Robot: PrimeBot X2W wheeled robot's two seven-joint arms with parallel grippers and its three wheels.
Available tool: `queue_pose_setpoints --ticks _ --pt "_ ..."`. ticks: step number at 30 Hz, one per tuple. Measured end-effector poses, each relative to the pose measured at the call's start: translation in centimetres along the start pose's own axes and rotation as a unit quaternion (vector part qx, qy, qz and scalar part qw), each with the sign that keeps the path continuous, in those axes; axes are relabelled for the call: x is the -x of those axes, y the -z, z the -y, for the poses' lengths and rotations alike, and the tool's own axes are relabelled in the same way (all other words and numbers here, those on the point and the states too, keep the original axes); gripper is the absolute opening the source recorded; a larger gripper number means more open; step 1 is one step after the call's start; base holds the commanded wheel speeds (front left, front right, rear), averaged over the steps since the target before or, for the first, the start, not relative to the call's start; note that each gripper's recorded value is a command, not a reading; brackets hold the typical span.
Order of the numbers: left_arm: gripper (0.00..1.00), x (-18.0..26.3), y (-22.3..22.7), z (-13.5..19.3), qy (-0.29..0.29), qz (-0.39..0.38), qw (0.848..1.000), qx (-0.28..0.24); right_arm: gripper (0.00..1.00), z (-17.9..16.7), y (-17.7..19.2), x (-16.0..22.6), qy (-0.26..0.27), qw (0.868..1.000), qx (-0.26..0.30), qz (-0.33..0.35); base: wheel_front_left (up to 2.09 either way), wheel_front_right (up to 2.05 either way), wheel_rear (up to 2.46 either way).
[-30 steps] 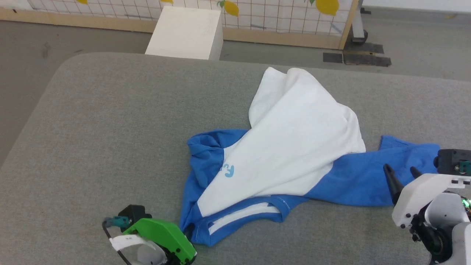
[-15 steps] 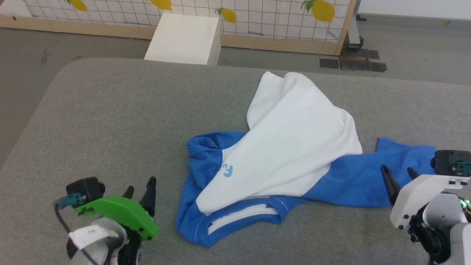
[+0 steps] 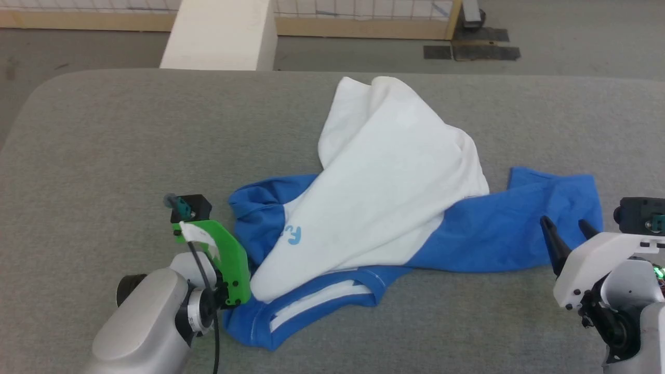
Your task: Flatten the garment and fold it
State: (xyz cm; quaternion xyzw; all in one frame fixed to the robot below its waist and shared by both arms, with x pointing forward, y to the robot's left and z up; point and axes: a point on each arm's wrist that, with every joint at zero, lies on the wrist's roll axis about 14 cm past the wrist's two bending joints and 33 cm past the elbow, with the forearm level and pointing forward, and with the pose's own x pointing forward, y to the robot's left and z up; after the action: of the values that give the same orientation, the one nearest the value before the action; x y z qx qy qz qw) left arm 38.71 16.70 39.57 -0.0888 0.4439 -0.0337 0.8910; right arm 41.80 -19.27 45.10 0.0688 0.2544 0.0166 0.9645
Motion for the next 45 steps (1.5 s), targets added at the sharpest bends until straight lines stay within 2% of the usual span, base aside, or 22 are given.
queue_pose_setpoints --ticks 4,5,6,7,11,13,17,19,23,26,27,28,32,37,40,45 --pt "1.00 -1.0 0.9 1.0 0.010 -0.042 0.999 -0.012 1.00 1.5 0.5 0.2 0.020 1.000 -0.008 -0.004 0.00 0.00 0.00" --pt "0.26 -1.2 1.0 1.1 0.012 -0.047 0.999 -0.013 1.00 1.8 0.6 0.2 0.024 1.000 -0.010 -0.006 0.00 0.00 0.00" --pt "0.01 -1.4 0.9 1.2 0.013 -0.049 0.999 -0.013 1.00 2.0 0.8 0.2 0.027 1.000 -0.011 -0.008 0.00 0.00 0.00" --pt "0.00 -1.6 1.0 1.3 0.014 -0.051 0.999 -0.013 1.00 2.2 0.9 0.1 0.029 0.999 -0.011 -0.010 0.00 0.00 0.00" --pt "0.00 -1.8 -0.9 1.3 0.020 0.001 1.000 0.021 1.00 2.5 1.1 -0.1 0.033 0.999 -0.013 -0.013 0.00 0.00 0.00" --pt "0.00 -1.3 -3.1 0.7 0.016 0.059 0.996 0.064 1.00 2.1 1.1 -0.3 0.028 0.999 -0.011 -0.013 0.00 0.00 0.00" --pt "0.00 1.3 -8.0 -3.0 -0.027 0.192 0.972 0.136 1.00 1.0 0.7 -0.7 0.013 1.000 -0.005 -0.010 0.00 0.00 0.00" --pt "0.00 2.6 -8.8 -5.2 -0.051 0.229 0.957 0.168 1.00 0.2 0.6 -0.9 0.003 1.000 -0.001 -0.009 0.00 0.00 0.00" --pt "0.00 3.8 -5.5 -9.6 -0.111 0.225 0.937 0.242 1.00 -1.3 0.3 -1.1 -0.015 1.000 0.006 -0.007 0.00 0.00 0.00" --pt "0.00 3.7 -1.5 -11.0 -0.133 0.186 0.934 0.274 1.00 -1.9 0.1 -1.2 -0.024 1.000 0.009 -0.004 0.00 0.00 0.00" --pt "0.36 3.7 -0.9 -10.9 -0.131 0.181 0.933 0.283 1.00 -2.1 0.0 -1.2 -0.026 1.000 0.010 -0.003 0.00 0.00 0.00" --pt "1.00 3.8 -0.8 -10.8 -0.125 0.183 0.931 0.289 1.00 -2.2 -0.1 -1.2 -0.028 1.000 0.011 -0.003 0.00 0.00 0.00" --pt "1.00 5.4 -3.6 -10.0 -0.092 0.255 0.922 0.276 1.00 -2.8 -0.2 -1.0 -0.035 0.999 0.014 0.000 0.00 0.00 0.00" --pt "1.00 9.1 -7.6 -9.2 -0.079 0.384 0.904 0.171 1.00 -3.0 0.1 0.0 -0.039 0.999 0.017 0.000 0.00 0.00 0.00" --pt "1.00 10.0 -6.6 -8.2 -0.082 0.415 0.898 0.122 1.00 -3.2 0.7 0.7 -0.042 0.999 0.022 -0.001 0.00 0.00 0.00" --pt "1.00 9.3 -3.0 -7.4 -0.085 0.403 0.903 0.124 1.00 -4.7 2.3 1.5 -0.064 0.997 0.039 -0.019 0.00 0.00 0.00"
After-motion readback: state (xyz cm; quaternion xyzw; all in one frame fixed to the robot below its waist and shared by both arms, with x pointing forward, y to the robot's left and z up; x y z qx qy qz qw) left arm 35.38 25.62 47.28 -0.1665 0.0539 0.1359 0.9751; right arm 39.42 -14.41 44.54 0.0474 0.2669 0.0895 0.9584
